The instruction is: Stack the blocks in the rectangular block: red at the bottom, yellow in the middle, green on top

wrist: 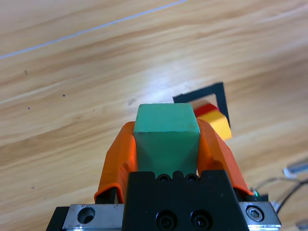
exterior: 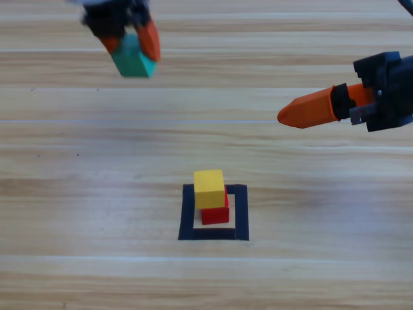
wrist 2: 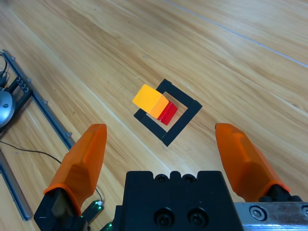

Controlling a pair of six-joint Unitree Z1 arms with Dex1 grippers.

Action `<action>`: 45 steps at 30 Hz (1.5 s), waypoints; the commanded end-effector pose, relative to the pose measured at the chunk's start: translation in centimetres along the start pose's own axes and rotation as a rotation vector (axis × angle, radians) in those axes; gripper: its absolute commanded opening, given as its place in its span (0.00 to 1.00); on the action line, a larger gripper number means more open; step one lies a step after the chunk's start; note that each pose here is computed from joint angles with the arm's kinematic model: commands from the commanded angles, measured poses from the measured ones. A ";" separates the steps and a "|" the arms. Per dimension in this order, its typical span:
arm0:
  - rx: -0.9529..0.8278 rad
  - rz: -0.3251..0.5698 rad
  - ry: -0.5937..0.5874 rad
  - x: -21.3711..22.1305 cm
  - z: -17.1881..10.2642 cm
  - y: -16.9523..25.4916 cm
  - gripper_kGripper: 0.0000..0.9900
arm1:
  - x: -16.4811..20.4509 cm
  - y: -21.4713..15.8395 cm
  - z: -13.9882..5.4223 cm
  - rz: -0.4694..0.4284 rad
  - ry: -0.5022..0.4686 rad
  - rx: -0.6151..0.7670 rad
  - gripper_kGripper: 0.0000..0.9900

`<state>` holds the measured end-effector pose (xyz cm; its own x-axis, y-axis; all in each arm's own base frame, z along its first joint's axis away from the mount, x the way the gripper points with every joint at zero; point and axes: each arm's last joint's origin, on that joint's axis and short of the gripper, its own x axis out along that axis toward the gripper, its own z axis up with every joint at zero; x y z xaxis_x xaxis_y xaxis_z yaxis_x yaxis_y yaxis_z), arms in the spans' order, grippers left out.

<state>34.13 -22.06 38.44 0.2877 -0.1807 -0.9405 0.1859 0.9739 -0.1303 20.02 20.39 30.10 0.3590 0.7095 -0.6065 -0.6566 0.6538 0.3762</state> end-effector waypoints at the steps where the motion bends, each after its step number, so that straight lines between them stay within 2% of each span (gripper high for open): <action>1: 0.138 -0.005 0.086 0.0 -3.2 -2.3 0.02 | 0.8 -1.0 0.0 -0.011 0.018 0.037 1.00; 7: 0.214 0.053 0.185 2.7 -6.5 -7.3 0.00 | 0.1 -0.8 0.0 -0.009 0.009 0.027 1.00; 13: 0.204 0.029 0.176 2.0 -7.7 -9.8 0.00 | 0.1 -0.9 -0.5 -0.012 0.021 0.027 1.00; 25: -0.179 0.147 0.138 3.8 -7.4 -9.9 0.02 | 0.1 -1.0 -1.1 -0.013 0.037 0.035 1.00; 33: -0.214 0.207 0.142 6.0 -7.3 -10.5 0.03 | 0.3 -1.1 -1.3 -0.013 0.043 0.037 1.00; 45: -0.215 0.198 0.128 7.3 -6.8 -12.1 0.03 | 0.6 -1.4 -1.9 -0.016 0.050 0.038 1.00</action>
<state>27.55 -32.00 33.62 0.2012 -0.0235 -0.9793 -0.0905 0.9950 -0.0425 19.47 19.89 28.72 0.3371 0.6905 -0.6400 -0.6356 0.6684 0.3863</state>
